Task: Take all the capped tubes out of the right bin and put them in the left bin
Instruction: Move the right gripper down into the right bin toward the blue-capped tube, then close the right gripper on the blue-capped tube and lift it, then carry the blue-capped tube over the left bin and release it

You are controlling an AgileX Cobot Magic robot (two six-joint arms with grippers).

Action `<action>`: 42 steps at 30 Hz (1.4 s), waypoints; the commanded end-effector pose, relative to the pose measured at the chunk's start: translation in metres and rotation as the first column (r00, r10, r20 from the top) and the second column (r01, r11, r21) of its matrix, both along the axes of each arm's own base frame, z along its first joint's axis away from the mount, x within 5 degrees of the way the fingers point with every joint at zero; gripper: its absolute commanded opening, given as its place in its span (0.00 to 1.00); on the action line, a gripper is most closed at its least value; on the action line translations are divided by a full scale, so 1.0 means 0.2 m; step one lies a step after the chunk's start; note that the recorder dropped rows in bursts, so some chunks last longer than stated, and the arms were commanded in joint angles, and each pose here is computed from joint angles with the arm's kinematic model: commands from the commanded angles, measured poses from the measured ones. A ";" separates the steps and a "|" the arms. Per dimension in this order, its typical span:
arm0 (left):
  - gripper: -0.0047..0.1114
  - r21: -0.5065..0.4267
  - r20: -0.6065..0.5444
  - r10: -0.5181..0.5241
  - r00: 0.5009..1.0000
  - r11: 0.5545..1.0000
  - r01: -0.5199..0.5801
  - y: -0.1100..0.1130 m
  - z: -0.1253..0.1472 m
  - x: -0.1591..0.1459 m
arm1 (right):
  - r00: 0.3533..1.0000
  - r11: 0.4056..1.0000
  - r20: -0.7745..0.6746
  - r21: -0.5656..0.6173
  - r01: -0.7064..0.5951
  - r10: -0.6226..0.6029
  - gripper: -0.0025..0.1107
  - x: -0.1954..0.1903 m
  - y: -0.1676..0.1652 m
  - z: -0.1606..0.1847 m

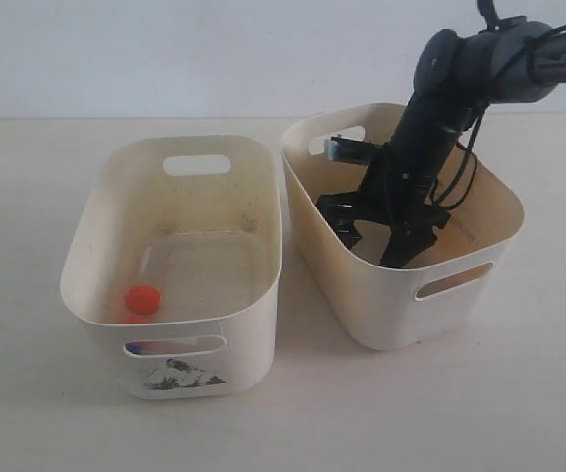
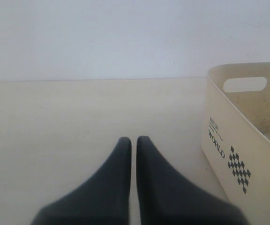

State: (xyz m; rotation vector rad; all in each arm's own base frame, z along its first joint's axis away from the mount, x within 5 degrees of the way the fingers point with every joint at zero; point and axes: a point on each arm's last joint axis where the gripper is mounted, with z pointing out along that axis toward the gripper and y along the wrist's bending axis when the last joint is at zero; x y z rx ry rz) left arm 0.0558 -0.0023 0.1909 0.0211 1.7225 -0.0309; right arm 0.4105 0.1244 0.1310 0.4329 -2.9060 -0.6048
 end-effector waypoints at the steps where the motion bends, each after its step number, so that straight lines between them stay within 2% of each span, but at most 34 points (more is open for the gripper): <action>1: 0.08 -0.009 0.007 0.002 1.000 1.000 -0.002 0.00 0.01 0.00 | 0.998 0.990 -0.056 -0.137 0.020 -0.028 0.75 -0.02 0.01 -0.13; 3: 0.08 -0.009 0.007 0.002 1.000 1.000 -0.002 0.00 0.01 0.00 | 0.996 0.988 -0.066 -0.146 0.044 -0.054 0.72 -0.02 0.01 -0.15; 4: 0.08 -0.009 0.007 0.002 1.000 1.000 -0.002 0.00 0.01 0.00 | 0.995 0.986 -0.072 -0.159 0.054 -0.067 0.68 -0.02 0.01 -0.16; 8: 0.08 -0.009 0.007 0.002 1.000 1.000 -0.002 0.00 0.01 0.00 | 0.994 0.980 -0.055 -0.181 0.080 -0.091 0.36 -0.01 0.00 -0.17; 10: 0.08 -0.009 0.007 0.002 1.000 1.000 -0.002 0.00 0.01 0.00 | 0.995 0.981 -0.049 -0.180 0.077 -0.087 0.16 -0.01 0.00 -0.17; 12: 0.08 -0.009 0.007 0.002 1.000 1.000 -0.002 0.00 0.01 0.00 | 0.996 0.982 -0.051 -0.178 0.063 -0.073 0.02 -0.01 0.00 -0.16; 15: 0.08 -0.009 0.007 0.002 1.000 1.000 -0.002 0.00 0.01 0.00 | 0.996 0.983 -0.062 -0.175 0.053 -0.064 0.02 0.00 0.00 -0.13; 19: 0.08 -0.009 0.007 0.002 1.000 1.000 -0.002 0.00 0.01 0.00 | 0.998 0.986 0.022 -0.152 0.065 -0.062 0.02 0.07 0.02 -0.03; 26: 0.08 -0.009 0.007 0.002 1.000 1.000 -0.002 0.00 0.01 0.00 | 0.967 0.993 0.245 -0.080 0.090 -0.068 0.02 0.10 0.03 0.41; 33: 0.08 -0.009 0.007 0.002 1.000 1.000 -0.002 0.00 0.01 0.00 | 0.922 0.994 0.381 -0.044 0.097 -0.073 0.02 0.03 0.00 0.72; 37: 0.08 -0.009 0.007 0.002 1.000 1.000 -0.002 0.00 0.01 0.00 | 0.910 0.994 0.402 0.080 0.078 -0.104 0.02 -0.02 0.04 0.86; 40: 0.08 -0.009 0.007 0.002 1.000 1.000 -0.002 0.00 0.01 0.00 | 0.910 0.971 0.410 0.235 -0.042 -0.060 0.02 -0.07 0.17 0.92; 42: 0.08 -0.009 0.007 0.002 1.000 1.000 -0.002 0.00 0.01 0.00 | 0.900 0.951 0.436 0.272 -0.144 0.011 0.02 -0.10 0.26 0.93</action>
